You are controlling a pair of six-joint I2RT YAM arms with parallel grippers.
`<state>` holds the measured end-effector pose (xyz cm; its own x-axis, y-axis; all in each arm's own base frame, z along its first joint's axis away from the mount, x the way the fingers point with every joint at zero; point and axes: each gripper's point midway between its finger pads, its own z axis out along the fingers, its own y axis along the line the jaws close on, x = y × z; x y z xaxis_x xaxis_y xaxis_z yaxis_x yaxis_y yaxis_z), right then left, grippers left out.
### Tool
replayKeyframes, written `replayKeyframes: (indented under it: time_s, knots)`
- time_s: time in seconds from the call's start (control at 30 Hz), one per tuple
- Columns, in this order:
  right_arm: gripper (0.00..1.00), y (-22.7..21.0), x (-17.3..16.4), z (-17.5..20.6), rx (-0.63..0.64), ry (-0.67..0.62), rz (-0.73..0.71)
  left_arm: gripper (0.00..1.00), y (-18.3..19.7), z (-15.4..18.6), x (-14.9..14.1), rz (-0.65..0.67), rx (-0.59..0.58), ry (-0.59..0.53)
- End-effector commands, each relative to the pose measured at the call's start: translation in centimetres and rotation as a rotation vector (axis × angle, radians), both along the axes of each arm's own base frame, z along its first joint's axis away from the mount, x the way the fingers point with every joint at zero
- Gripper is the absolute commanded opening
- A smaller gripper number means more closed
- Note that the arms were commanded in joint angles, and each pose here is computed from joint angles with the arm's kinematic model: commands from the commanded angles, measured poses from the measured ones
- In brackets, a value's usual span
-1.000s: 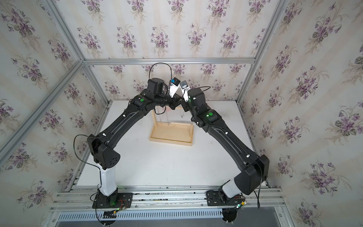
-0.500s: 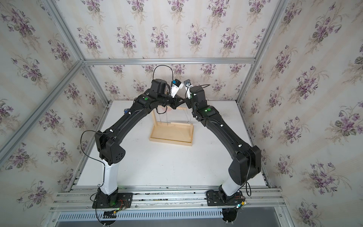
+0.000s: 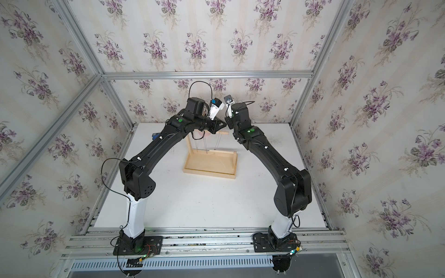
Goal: Hang the necklace on the jewelry display stand
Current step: Hang the necklace on the stand.
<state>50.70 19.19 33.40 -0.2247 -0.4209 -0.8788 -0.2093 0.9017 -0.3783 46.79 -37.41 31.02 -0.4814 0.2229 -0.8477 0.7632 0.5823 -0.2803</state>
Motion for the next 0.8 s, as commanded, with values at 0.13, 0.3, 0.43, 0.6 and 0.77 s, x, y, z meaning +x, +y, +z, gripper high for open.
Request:
replayKeyframes:
  time_s: [0.13, 0.3, 0.43, 0.6, 0.77]
  knots:
    - [0.0, -0.2, -1.1, -0.4, 0.036, 0.003, 0.008, 0.04, 0.2, 0.2, 0.6, -0.005, -0.058, 0.046]
    - [0.0, -2.0, -3.7, -0.5, 0.094, 0.005, -0.005, 0.04, 0.5, 0.9, 1.0, -0.033, -0.131, 0.083]
    - [0.07, -4.0, -5.5, -1.1, 0.209, 0.033, 0.001, 0.04, 0.8, 1.4, 1.4, -0.044, -0.168, 0.103]
    - [0.44, -5.0, -6.8, -2.9, 0.321, 0.068, 0.006, 0.05, 1.1, 1.1, 1.4, -0.052, -0.146, 0.11]
    - [0.49, -4.3, -7.4, -4.4, 0.386, 0.109, 0.037, 0.05, 1.4, 0.4, 1.6, -0.044, -0.143, 0.137]
